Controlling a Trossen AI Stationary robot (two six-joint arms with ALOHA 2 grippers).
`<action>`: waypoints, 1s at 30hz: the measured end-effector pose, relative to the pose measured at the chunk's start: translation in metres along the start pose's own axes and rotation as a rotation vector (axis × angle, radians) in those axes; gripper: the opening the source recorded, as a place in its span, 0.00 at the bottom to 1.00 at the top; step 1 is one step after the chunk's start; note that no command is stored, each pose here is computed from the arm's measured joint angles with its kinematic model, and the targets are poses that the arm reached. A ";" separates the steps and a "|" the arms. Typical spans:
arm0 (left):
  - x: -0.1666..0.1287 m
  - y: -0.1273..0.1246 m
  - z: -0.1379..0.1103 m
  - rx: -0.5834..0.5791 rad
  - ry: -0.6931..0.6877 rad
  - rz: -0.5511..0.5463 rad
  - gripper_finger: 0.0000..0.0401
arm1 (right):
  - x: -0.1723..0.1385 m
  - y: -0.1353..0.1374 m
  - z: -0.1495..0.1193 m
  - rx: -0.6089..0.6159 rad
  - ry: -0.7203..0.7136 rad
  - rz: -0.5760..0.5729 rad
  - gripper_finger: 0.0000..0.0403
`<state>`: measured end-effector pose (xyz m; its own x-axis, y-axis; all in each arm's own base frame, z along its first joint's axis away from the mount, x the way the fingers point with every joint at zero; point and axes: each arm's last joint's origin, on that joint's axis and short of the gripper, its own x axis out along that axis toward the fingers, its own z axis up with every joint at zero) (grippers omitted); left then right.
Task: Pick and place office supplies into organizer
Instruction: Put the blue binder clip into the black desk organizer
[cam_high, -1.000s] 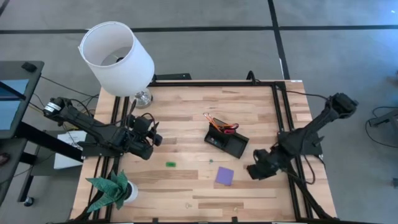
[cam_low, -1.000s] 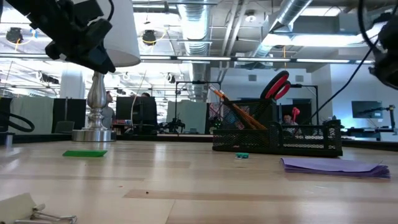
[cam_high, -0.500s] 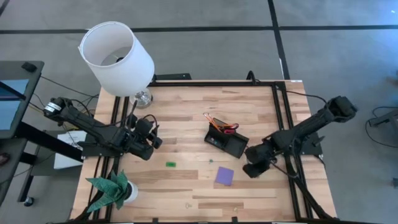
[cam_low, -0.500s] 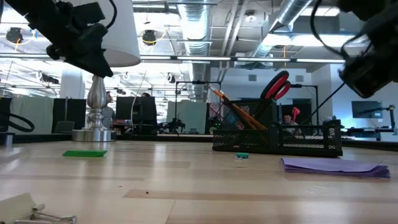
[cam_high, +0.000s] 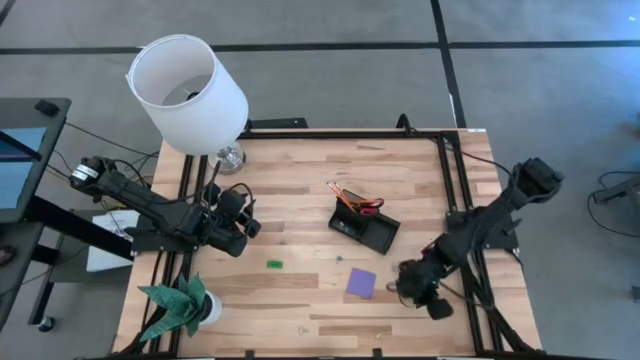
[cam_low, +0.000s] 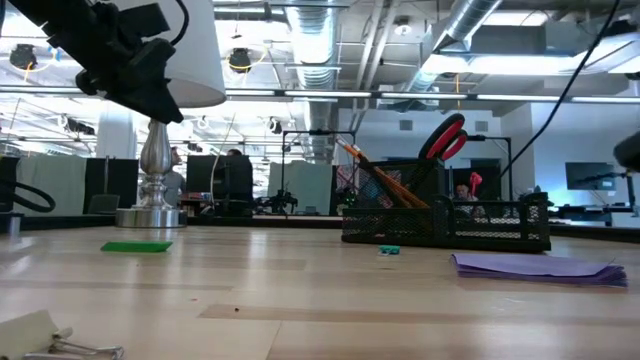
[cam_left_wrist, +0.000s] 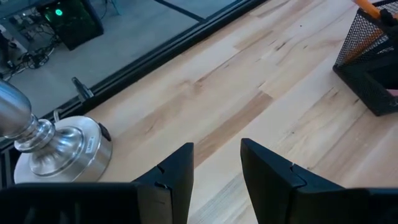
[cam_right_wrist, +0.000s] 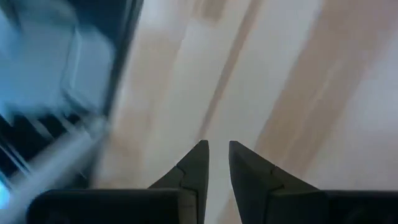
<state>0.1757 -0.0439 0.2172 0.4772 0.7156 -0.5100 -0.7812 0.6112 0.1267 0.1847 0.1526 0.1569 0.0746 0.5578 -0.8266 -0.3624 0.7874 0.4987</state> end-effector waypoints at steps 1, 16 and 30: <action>0.000 0.000 0.000 -0.002 0.000 -0.001 0.32 | 0.004 0.001 -0.003 -0.066 0.024 -0.012 0.15; 0.000 0.000 0.000 -0.094 0.007 -0.006 0.32 | 0.006 -0.004 0.009 -0.175 0.071 -0.202 0.15; 0.000 -0.001 0.000 -0.191 0.008 -0.007 0.32 | 0.000 -0.015 0.007 -0.071 0.115 -0.262 0.29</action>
<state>0.1762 -0.0442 0.2171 0.4805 0.7085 -0.5170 -0.8404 0.5405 -0.0403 0.1969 0.1423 0.1512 0.0697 0.3013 -0.9510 -0.4090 0.8781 0.2482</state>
